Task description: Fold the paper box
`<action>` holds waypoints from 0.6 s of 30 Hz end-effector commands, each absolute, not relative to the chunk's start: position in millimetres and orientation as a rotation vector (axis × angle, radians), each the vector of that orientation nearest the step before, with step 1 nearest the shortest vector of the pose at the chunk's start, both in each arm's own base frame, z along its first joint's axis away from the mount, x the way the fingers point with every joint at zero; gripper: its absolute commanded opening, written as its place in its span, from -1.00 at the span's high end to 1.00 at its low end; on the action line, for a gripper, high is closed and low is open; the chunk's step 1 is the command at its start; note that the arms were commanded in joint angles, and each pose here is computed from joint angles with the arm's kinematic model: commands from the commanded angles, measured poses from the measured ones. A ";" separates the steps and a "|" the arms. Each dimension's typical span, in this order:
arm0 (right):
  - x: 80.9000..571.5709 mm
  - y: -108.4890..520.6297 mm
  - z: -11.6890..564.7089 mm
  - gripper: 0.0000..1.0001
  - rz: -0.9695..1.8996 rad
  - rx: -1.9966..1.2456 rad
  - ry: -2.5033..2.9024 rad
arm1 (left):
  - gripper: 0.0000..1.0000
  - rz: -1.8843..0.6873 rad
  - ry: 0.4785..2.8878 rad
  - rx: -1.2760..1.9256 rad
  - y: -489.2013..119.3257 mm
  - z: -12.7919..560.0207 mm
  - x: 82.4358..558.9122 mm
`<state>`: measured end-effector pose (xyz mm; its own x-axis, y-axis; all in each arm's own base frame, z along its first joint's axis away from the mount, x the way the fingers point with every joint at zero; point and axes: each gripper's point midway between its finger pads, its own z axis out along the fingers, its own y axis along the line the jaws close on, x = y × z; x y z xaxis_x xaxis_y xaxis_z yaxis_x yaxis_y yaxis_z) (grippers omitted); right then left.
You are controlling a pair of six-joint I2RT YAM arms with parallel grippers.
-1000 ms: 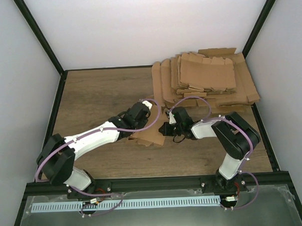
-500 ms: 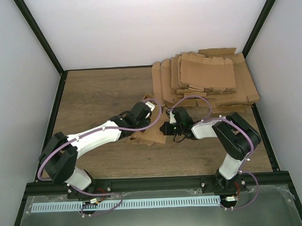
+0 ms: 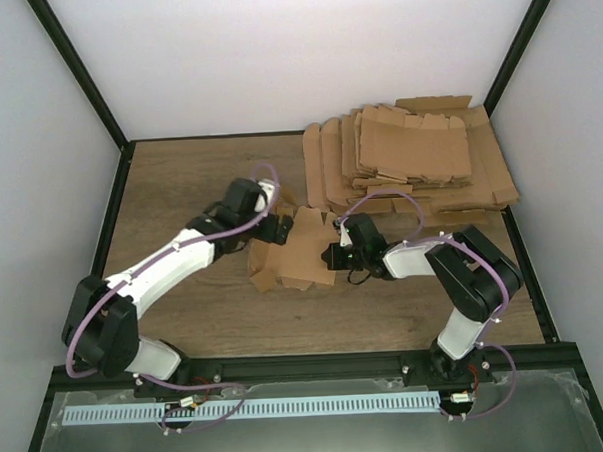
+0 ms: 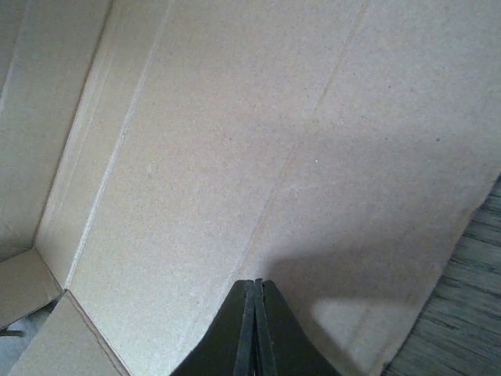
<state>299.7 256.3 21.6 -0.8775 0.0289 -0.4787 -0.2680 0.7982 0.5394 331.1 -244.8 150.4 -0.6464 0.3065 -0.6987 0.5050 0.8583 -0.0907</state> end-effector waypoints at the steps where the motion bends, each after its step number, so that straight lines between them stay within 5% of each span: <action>1: 291.4 231.9 -0.7 0.99 0.709 -0.143 2.600 | -1.00 -0.604 2.305 0.395 -235.0 189.7 342.8; 18: 291.7 231.0 -1.3 0.99 0.702 -0.143 2.598 | -1.00 -0.722 2.312 -0.466 -64.3 152.7 373.2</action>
